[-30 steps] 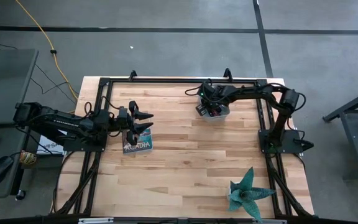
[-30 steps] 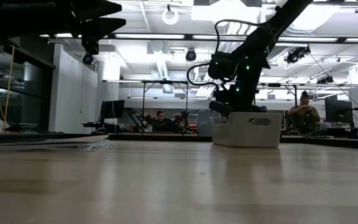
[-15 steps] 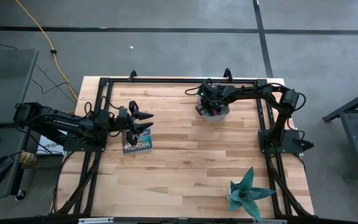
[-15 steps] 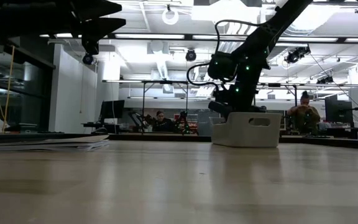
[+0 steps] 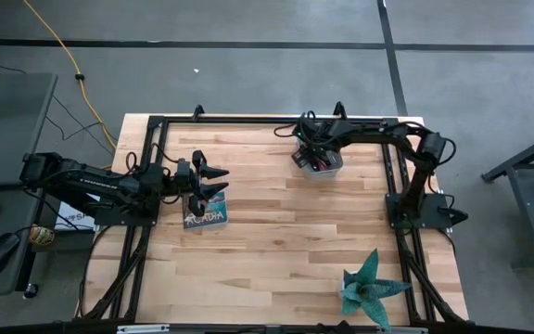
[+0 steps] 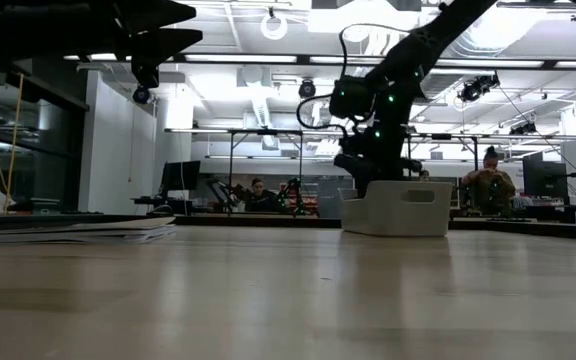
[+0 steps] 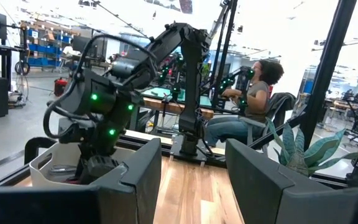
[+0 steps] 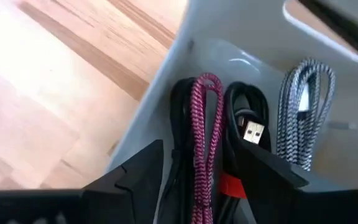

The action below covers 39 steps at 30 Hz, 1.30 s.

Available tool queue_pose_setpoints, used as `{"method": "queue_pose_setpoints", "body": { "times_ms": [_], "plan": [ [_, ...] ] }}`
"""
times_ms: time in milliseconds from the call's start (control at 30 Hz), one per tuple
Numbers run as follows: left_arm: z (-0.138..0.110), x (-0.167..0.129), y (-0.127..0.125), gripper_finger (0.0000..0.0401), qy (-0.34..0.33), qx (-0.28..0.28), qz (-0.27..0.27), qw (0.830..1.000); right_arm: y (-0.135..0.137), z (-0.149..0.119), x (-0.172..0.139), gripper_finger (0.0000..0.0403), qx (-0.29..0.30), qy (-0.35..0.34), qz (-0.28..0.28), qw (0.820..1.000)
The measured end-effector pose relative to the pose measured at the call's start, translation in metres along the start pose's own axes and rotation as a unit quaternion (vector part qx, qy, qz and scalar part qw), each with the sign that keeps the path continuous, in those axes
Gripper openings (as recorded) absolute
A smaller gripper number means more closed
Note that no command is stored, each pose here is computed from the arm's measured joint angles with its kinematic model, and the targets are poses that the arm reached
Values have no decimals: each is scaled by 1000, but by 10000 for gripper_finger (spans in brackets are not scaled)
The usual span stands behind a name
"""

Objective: Pick and place USB-C Cables
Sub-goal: Return to Home Position

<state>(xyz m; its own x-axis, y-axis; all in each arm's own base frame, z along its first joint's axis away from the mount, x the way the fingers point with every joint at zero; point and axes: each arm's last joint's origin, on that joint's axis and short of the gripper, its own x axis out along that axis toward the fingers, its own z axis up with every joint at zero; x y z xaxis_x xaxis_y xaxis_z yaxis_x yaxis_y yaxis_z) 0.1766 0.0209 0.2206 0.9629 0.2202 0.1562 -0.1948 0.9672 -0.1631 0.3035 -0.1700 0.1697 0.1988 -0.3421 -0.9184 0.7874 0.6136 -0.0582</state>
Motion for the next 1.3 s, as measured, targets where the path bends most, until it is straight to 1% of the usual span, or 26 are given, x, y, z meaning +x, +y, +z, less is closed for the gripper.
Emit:
{"method": "queue_pose_setpoints", "body": {
  "times_ms": [133, 233, 300, 400, 500, 567, 600, 633, 667, 733, 800, 900, 933, 1000, 1133, 1200, 1300],
  "plan": [
    [0, 0, 0, 159, 0, 0, 0, 1000, 4, 9, -14, 193, -24, 0, 1, 1000],
    [0, 0, 0, 159, 0, 0, 0, 1000, 7, 9, -28, 193, -52, -7, 0, 999],
    [0, 0, 0, 159, 1, 0, 0, 1000, 10, 4, -39, 193, -73, -27, -1, 997],
    [0, 0, 0, 159, 2, 0, 0, 1000, 14, -12, -54, 193, -108, -54, 7, 993],
    [0, 0, 0, 159, 1, 0, 0, 1000, 17, -32, -71, 193, -122, -110, 47, 985],
    [0, 0, 0, 159, 0, 0, 0, 1000, 19, -47, -80, 193, -118, -165, 98, 974],
    [0, 0, 0, 159, 0, 0, 0, 1000, 21, -55, -83, 193, -117, -196, 132, 965],
    [0, 0, 0, 159, 0, 1, 0, 1000, 24, -64, -85, 193, -116, -228, 176, 951],
    [0, 0, 0, 159, 0, 1, 0, 1000, 27, -71, -86, 193, -113, -264, 216, 933],
    [0, 0, 0, 159, 0, 1, 0, 1000, 31, -87, -89, 193, -110, -333, 290, 890],
    [0, 0, 0, 159, 0, 1, 0, 1000, 36, -100, -91, 193, -105, -395, 347, 844],
    [0, 0, 0, 159, 0, 4, 0, 1000, 39, -111, -100, 193, -109, -474, 385, 784],
    [0, 0, 0, 159, 0, 4, 0, 1000, 40, -113, -104, 193, -114, -493, 392, 768],
    [0, 0, 0, 159, 0, 11, 0, 1000, 43, -115, -109, 193, -131, -512, 403, 748],
    [0, 0, 0, 159, 1, 22, -6, 1000, 50, -114, -121, 193, -169, -528, 420, 718],
    [0, 0, -1, 159, 2, 28, -13, 1000, 52, -113, -123, 193, -182, -532, 415, 715],
    [0, 0, -1, 159, 2, 35, -18, 999, 53, -113, -122, 193, -183, -523, 414, 722]
  ]
}}
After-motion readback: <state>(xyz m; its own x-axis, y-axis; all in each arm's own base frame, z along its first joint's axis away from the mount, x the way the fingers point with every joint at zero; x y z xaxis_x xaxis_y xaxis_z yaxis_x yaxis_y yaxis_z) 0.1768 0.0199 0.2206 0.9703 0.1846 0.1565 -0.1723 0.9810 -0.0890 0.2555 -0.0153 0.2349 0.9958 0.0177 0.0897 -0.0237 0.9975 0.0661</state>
